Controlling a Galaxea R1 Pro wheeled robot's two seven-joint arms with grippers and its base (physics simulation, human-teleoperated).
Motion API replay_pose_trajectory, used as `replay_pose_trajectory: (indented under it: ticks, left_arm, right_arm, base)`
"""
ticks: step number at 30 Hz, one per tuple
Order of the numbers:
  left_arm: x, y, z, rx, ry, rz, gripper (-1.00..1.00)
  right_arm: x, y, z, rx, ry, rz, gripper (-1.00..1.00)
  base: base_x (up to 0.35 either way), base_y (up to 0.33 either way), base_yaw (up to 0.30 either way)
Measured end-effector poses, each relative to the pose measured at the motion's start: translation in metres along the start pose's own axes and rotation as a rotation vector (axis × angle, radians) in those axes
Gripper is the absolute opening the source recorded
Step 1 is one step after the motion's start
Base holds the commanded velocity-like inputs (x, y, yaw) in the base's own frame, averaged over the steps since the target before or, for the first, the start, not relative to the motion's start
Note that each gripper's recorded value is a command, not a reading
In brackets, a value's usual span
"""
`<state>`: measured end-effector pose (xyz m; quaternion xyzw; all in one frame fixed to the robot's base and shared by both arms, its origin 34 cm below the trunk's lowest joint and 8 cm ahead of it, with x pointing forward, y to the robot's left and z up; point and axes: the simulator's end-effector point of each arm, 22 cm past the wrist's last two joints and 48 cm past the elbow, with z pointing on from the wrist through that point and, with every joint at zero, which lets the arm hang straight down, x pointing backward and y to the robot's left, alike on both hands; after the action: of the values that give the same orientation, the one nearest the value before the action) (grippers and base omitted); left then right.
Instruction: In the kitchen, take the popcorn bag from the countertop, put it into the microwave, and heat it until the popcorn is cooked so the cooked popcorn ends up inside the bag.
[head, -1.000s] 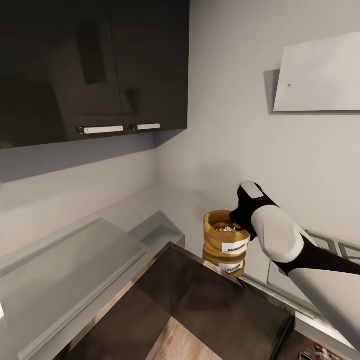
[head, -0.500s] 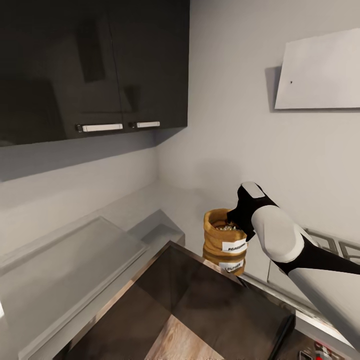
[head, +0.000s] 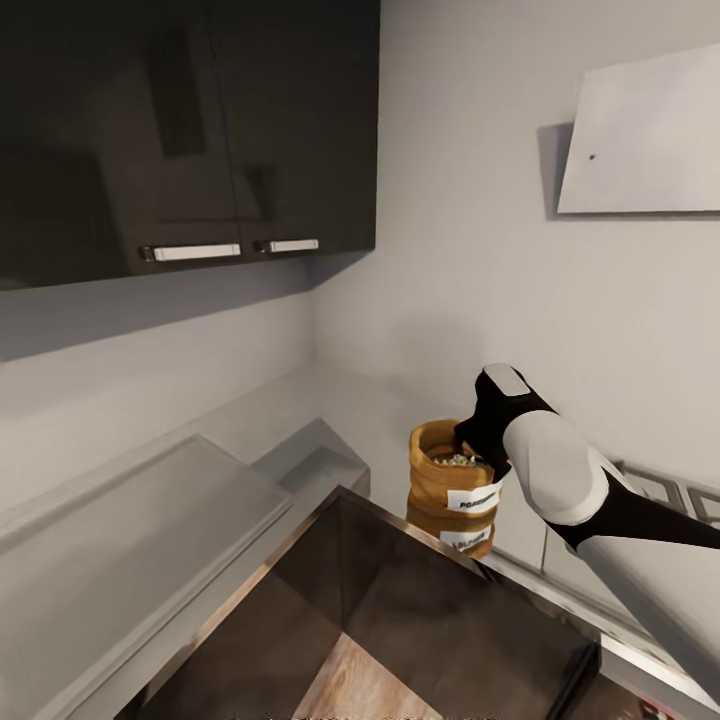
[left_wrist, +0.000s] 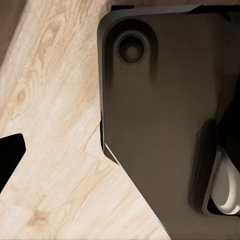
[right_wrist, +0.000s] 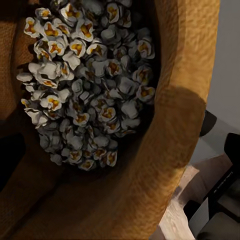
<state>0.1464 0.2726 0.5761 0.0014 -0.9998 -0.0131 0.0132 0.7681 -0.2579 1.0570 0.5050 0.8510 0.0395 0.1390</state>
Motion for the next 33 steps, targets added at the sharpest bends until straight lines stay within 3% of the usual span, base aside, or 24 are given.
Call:
replay_pose_trajectory:
  ticks: [4,9,28,33]
  left_arm:
    - [0.003,0.000,0.000,0.000,0.007,0.000,1.00]
    - [0.005,0.000,0.000,0.000,0.014,0.000,1.00]
    - [0.015,0.000,0.001,0.000,0.039,0.001,1.00]
    - [0.015,0.000,0.001,0.000,0.040,0.001,1.00]
  right_arm:
    - [0.000,-0.001,0.004,0.007,0.002,-0.001,1.00]
    - [0.001,-0.012,0.009,0.064,0.007,-0.002,1.00]
    - [0.010,-0.021,0.029,0.116,0.029,-0.011,1.00]
    - [0.005,-0.035,0.029,0.176,0.007,0.054,1.00]
  base:
    - [0.001,0.000,0.000]
    - [0.000,0.000,0.000]
    - [0.000,0.000,0.000]
    - [0.000,0.000,0.000]
